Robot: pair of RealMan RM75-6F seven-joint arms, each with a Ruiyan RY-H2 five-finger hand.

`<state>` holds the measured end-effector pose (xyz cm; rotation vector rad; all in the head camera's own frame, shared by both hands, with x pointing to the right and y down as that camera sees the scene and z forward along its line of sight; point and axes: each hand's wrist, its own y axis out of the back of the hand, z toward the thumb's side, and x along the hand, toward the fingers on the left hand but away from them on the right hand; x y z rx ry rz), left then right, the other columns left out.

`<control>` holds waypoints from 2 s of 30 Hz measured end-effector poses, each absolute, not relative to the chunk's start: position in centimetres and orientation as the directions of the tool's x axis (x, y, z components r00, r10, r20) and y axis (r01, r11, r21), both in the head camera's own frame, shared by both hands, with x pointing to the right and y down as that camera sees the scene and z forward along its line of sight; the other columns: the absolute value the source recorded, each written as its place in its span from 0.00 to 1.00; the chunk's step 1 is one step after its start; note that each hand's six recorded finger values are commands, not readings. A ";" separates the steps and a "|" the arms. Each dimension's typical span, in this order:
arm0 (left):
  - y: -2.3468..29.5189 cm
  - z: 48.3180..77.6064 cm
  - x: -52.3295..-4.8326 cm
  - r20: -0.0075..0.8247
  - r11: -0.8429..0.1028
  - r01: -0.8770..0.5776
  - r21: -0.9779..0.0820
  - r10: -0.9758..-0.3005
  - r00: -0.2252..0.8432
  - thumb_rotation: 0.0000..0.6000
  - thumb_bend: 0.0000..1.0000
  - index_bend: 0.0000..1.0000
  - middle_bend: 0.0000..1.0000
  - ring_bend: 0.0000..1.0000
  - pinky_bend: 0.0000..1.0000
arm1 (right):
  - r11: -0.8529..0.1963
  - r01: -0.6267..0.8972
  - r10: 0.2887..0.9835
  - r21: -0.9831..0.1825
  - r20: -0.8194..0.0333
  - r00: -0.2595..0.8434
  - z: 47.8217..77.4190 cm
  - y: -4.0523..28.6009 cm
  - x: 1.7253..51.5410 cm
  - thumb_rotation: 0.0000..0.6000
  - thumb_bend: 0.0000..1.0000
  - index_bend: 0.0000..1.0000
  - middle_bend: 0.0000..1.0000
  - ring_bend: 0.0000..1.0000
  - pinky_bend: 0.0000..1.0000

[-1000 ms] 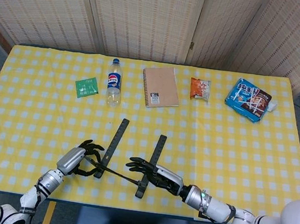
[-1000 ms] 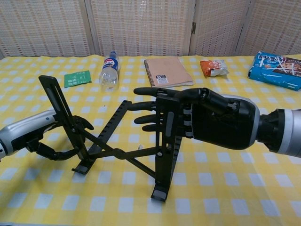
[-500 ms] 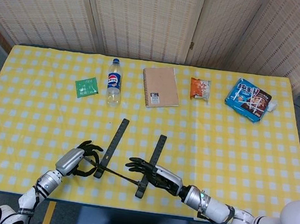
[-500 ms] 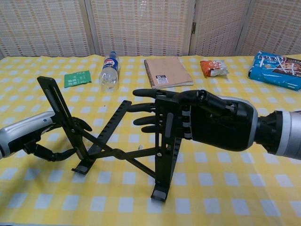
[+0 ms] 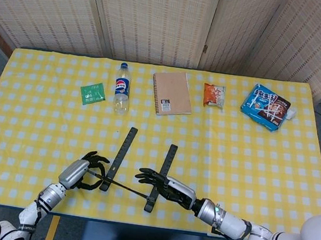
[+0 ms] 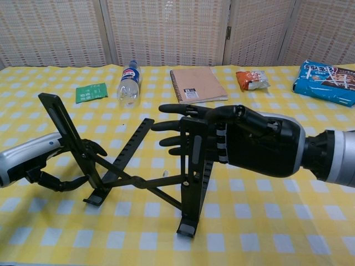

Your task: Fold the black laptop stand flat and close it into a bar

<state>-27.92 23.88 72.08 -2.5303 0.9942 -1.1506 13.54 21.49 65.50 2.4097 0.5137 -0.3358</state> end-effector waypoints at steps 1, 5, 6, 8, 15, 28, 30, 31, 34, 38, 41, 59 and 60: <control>23.9 72.1 -27.9 0.598 -0.757 -0.499 -0.422 -0.646 0.474 1.00 0.44 0.52 0.28 0.20 0.06 | -0.717 0.441 0.277 0.540 -0.360 0.891 65.5 21.5 13.6 0.46 0.80 0.00 0.12 0.10 0.00; 23.9 71.9 -27.9 0.604 -0.763 -0.499 -0.411 -0.638 0.479 1.00 0.44 0.34 0.28 0.17 0.04 | -0.721 0.444 0.284 0.531 -0.359 0.889 65.3 21.1 13.9 0.46 0.80 0.00 0.12 0.10 0.00; 23.8 71.7 -28.0 0.605 -0.765 -0.501 -0.406 -0.635 0.480 1.00 0.44 0.34 0.27 0.16 0.04 | -0.723 0.447 0.287 0.527 -0.359 0.888 65.3 21.0 14.1 0.46 0.80 0.00 0.12 0.10 0.00; 23.8 71.5 -28.1 0.606 -0.765 -0.504 -0.400 -0.633 0.481 1.00 0.44 0.28 0.26 0.15 0.03 | -0.731 0.454 0.299 0.509 -0.359 0.884 65.2 20.7 14.5 0.46 0.80 0.00 0.12 0.10 0.00; 23.2 70.0 -28.7 0.605 -0.765 -0.515 -0.388 -0.633 0.484 1.00 0.43 0.21 0.21 0.09 0.01 | -0.755 0.511 0.383 0.411 -0.356 0.852 63.7 18.6 17.2 0.46 0.80 0.00 0.11 0.09 0.00; 20.2 67.3 -27.8 0.565 -0.753 -0.559 -0.348 -0.644 0.516 1.00 0.43 0.21 0.20 0.08 0.00 | -0.716 0.637 0.568 0.288 -0.291 0.770 59.3 14.9 21.7 0.46 0.80 0.00 0.11 0.09 0.00; 19.8 67.4 -27.5 0.566 -0.754 -0.562 -0.341 -0.642 0.518 1.00 0.43 0.21 0.20 0.08 0.00 | -0.706 0.650 0.584 0.280 -0.289 0.759 58.9 14.8 22.3 0.46 0.80 0.00 0.11 0.09 0.00; 19.6 67.4 -27.4 0.567 -0.755 -0.562 -0.338 -0.640 0.519 1.00 0.43 0.21 0.20 0.08 0.00 | -0.704 0.654 0.589 0.278 -0.286 0.756 58.8 14.8 22.5 0.46 0.80 0.00 0.11 0.09 0.00; 18.9 67.7 -27.0 0.575 -0.762 -0.554 -0.336 -0.632 0.520 1.00 0.43 0.21 0.19 0.06 0.00 | -0.703 0.658 0.601 0.270 -0.270 0.752 58.2 14.8 22.9 0.46 0.80 0.00 0.11 0.09 0.00; 17.5 68.2 -26.6 0.583 -0.766 -0.533 -0.359 -0.631 0.513 1.00 0.43 0.22 0.18 0.05 0.00 | -0.702 0.669 0.631 0.244 -0.222 0.744 56.8 14.5 23.2 0.46 0.80 0.00 0.11 0.09 0.00; 16.4 68.4 -26.4 0.583 -0.763 -0.520 -0.385 -0.638 0.504 1.00 0.43 0.21 0.17 0.04 0.00 | -0.704 0.678 0.654 0.211 -0.179 0.735 55.4 14.2 23.5 0.46 0.80 0.00 0.11 0.09 0.00; 12.8 68.5 -29.0 0.555 -0.680 -0.171 -0.713 -0.696 0.455 1.00 0.36 0.19 0.16 0.04 0.00 | -0.818 0.520 0.574 -0.245 -0.305 0.760 57.0 16.5 21.9 0.89 0.80 0.00 0.21 0.20 0.00; 12.6 68.8 -29.0 0.554 -0.670 -0.140 -0.729 -0.697 0.455 1.00 0.34 0.18 0.16 0.04 0.00 | -0.822 0.501 0.568 -0.272 -0.317 0.759 57.3 16.6 21.7 0.93 0.78 0.01 0.23 0.22 0.00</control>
